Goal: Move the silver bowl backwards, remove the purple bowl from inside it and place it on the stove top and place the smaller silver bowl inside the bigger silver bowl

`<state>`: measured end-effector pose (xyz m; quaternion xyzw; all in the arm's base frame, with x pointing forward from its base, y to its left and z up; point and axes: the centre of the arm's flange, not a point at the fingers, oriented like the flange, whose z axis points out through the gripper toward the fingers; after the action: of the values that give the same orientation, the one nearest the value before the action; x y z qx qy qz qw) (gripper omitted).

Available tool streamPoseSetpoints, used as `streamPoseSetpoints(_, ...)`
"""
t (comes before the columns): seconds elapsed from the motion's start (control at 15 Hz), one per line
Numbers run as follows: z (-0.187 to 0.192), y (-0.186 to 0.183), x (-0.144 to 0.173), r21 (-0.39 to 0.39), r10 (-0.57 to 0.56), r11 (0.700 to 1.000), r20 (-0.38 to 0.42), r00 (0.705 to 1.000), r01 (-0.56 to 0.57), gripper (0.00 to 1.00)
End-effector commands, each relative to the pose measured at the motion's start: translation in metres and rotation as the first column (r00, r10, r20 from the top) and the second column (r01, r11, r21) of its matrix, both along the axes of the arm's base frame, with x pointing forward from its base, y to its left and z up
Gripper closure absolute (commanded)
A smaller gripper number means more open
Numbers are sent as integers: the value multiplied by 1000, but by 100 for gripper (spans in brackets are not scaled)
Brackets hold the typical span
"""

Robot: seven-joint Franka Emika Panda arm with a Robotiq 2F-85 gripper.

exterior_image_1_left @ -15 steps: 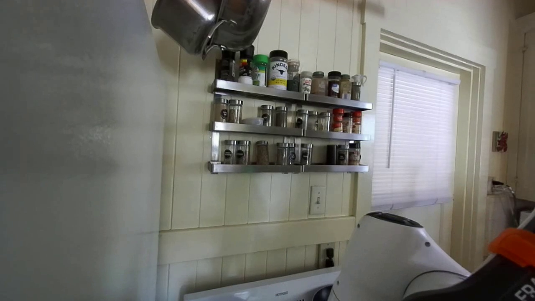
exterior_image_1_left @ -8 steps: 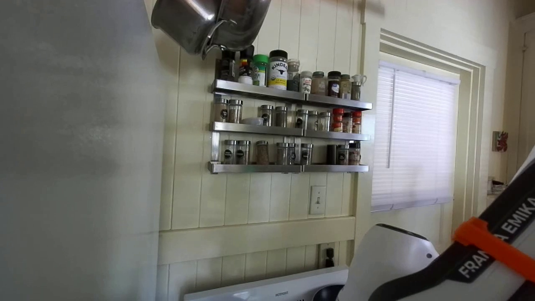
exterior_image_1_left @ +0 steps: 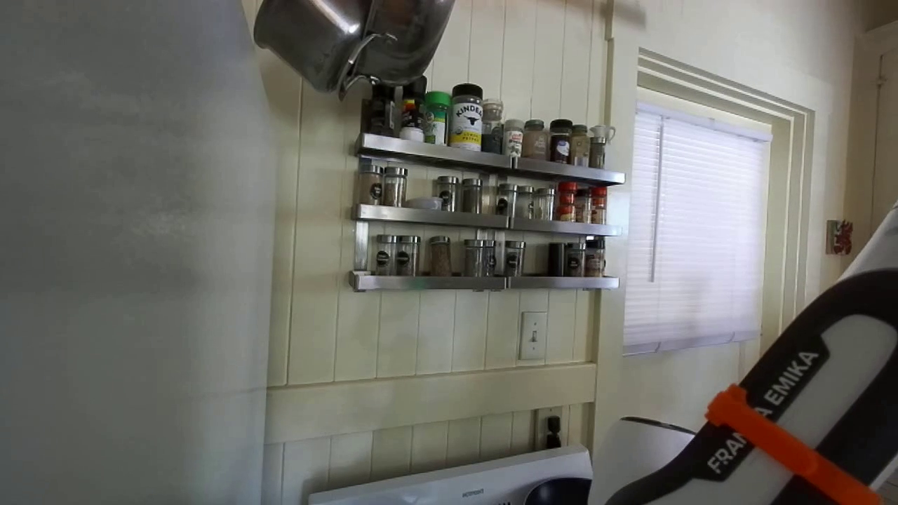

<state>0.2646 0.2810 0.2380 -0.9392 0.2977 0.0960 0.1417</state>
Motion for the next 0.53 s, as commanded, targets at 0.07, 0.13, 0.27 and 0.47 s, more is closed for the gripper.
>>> streamPoseSetpoints(0.07,-16,-10,5,-121,-22,992,-23,999,19,99)
streamPoseSetpoints(0.13,-12,-8,11,-132,-17,991,-2,1000,16,99)
streamPoseSetpoints(0.27,-10,-7,19,-156,11,988,52,999,-3,99)
streamPoseSetpoints(0.47,-8,-6,28,-170,58,985,92,994,-42,64)
